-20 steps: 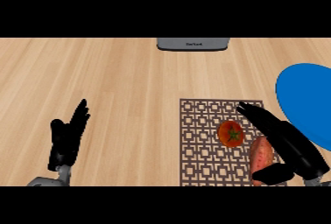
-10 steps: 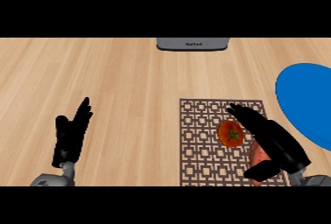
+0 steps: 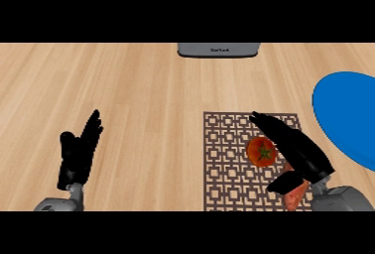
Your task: Pick the tomato from the placemat and place it in the plate
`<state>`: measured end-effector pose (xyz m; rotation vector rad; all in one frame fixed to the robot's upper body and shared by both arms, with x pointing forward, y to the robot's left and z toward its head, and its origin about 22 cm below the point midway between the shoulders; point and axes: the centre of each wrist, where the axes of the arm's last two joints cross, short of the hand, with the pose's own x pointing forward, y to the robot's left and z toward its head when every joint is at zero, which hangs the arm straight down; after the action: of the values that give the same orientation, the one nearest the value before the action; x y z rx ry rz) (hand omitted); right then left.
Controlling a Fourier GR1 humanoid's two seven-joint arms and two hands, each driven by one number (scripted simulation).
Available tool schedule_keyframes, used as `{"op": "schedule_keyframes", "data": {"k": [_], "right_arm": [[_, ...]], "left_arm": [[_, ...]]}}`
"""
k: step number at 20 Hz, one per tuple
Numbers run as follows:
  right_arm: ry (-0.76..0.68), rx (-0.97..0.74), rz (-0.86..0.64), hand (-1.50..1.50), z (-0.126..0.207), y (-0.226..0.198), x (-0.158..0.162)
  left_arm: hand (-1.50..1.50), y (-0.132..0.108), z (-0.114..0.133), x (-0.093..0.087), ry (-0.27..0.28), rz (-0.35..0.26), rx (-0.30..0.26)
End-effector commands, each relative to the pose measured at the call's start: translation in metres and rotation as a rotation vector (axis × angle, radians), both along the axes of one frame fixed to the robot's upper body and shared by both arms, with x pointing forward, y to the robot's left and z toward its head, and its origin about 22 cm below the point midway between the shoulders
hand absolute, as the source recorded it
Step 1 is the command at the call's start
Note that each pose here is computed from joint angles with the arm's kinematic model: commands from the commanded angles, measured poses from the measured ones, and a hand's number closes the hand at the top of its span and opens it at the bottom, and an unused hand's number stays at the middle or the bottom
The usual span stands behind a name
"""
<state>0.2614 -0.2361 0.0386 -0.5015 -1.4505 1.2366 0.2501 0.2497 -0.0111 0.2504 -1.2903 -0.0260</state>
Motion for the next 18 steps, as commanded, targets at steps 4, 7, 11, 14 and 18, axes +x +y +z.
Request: {"op": "schedule_keyframes", "data": {"k": [4,7,11,14,18], "right_arm": [[0.02,-0.029,0.008,-1.5,-0.001,0.011,0.025],[-0.044,-0.07,0.058,1.5,0.002,-0.009,0.015],[-0.113,-0.056,0.052,1.5,-0.004,-0.001,0.018],[-0.138,-0.073,0.04,1.5,-0.007,-0.008,0.025],[-0.275,-0.049,-0.076,1.5,0.001,-0.008,0.005]], "left_arm": [[0.0,0.014,0.012,-0.005,-0.007,-0.002,0.002],[0.0,-0.014,0.002,-0.014,0.019,-0.01,-0.002],[0.0,0.011,-0.014,-0.017,0.018,-0.002,-0.017],[0.0,0.006,-0.005,0.002,0.009,-0.005,-0.006],[0.0,0.01,-0.001,-0.004,0.022,0.001,-0.001]]}}
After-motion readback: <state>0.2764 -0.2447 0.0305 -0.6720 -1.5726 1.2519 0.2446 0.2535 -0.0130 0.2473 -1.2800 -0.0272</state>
